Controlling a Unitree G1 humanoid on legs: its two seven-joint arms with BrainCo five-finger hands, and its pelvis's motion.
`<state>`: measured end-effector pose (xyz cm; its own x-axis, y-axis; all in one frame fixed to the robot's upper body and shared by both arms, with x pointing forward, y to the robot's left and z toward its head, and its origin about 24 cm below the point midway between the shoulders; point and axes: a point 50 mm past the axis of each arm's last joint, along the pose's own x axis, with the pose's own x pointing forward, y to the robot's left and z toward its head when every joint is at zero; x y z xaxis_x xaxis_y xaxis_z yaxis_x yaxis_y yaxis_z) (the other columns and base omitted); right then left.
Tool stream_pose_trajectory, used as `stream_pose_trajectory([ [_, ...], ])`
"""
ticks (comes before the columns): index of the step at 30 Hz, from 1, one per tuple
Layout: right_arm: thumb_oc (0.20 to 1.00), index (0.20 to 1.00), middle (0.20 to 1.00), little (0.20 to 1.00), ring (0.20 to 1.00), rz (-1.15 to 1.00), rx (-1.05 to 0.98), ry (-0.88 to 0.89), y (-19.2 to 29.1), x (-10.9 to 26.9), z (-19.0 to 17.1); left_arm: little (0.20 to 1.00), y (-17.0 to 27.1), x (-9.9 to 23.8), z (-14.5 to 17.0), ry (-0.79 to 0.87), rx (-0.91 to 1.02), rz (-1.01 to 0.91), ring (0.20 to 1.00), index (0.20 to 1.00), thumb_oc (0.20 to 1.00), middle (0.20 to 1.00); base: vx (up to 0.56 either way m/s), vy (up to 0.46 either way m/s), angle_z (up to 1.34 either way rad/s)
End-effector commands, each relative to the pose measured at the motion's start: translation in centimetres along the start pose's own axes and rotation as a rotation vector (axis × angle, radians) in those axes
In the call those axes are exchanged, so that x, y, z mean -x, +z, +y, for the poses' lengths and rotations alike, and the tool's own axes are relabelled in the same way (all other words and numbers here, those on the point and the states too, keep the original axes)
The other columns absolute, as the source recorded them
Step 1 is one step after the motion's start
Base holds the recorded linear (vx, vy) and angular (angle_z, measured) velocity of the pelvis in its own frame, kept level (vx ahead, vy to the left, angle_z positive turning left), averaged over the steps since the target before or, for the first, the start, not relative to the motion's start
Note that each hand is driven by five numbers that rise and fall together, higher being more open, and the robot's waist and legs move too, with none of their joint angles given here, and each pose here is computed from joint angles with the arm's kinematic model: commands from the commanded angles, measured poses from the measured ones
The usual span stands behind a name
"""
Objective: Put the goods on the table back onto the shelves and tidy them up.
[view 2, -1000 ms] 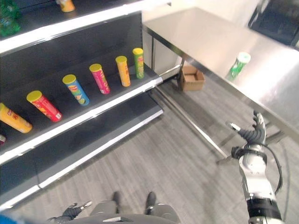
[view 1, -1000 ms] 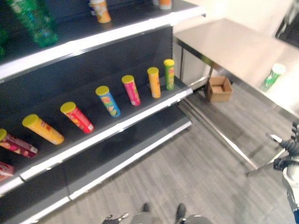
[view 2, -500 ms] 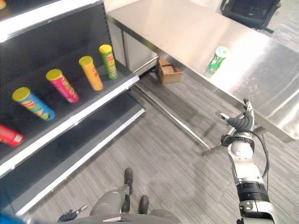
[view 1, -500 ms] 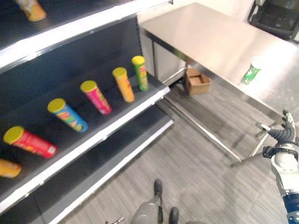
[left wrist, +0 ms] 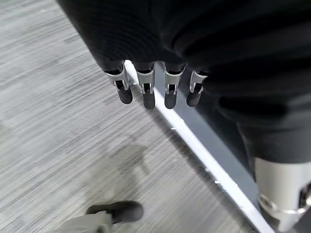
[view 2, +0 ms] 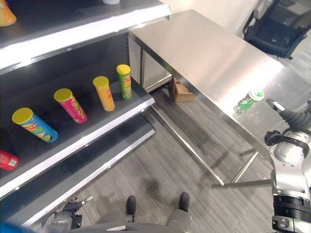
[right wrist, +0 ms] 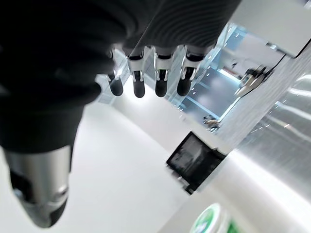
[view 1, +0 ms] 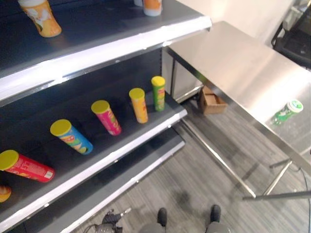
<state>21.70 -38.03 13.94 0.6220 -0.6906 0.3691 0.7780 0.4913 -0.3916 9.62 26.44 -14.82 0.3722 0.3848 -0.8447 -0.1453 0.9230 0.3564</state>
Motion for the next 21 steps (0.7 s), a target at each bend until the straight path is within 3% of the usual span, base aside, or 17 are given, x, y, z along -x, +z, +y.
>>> stream_pose_trajectory([
  [1, 1.0, 1.0, 1.0, 1.0, 1.0, -0.004, 0.032, -0.101, -0.1, -1.2, -2.7, 1.0, 0.5, -0.1, 2.3, 0.053, -0.046, -0.035, 1.0, 1.0, 1.0, 1.0, 0.17, -0.098, 0.97],
  [8, 1.0, 1.0, 1.0, 1.0, 1.0, 0.079, 0.047, -0.08, -2.2, -0.5, -4.9, 1.0, -0.5, 0.0, 2.4, 0.034, -0.066, -0.002, 1.0, 1.0, 1.0, 1.0, 0.13, -0.169, 0.71],
  [21, 1.0, 1.0, 1.0, 1.0, 1.0, 0.055, -0.425, 0.097, -0.7, -0.1, -0.2, 1.0, -2.4, 0.3, 1.4, -0.02, -0.047, 0.067, 1.0, 1.0, 1.0, 1.0, 0.06, -0.131, 0.14],
])
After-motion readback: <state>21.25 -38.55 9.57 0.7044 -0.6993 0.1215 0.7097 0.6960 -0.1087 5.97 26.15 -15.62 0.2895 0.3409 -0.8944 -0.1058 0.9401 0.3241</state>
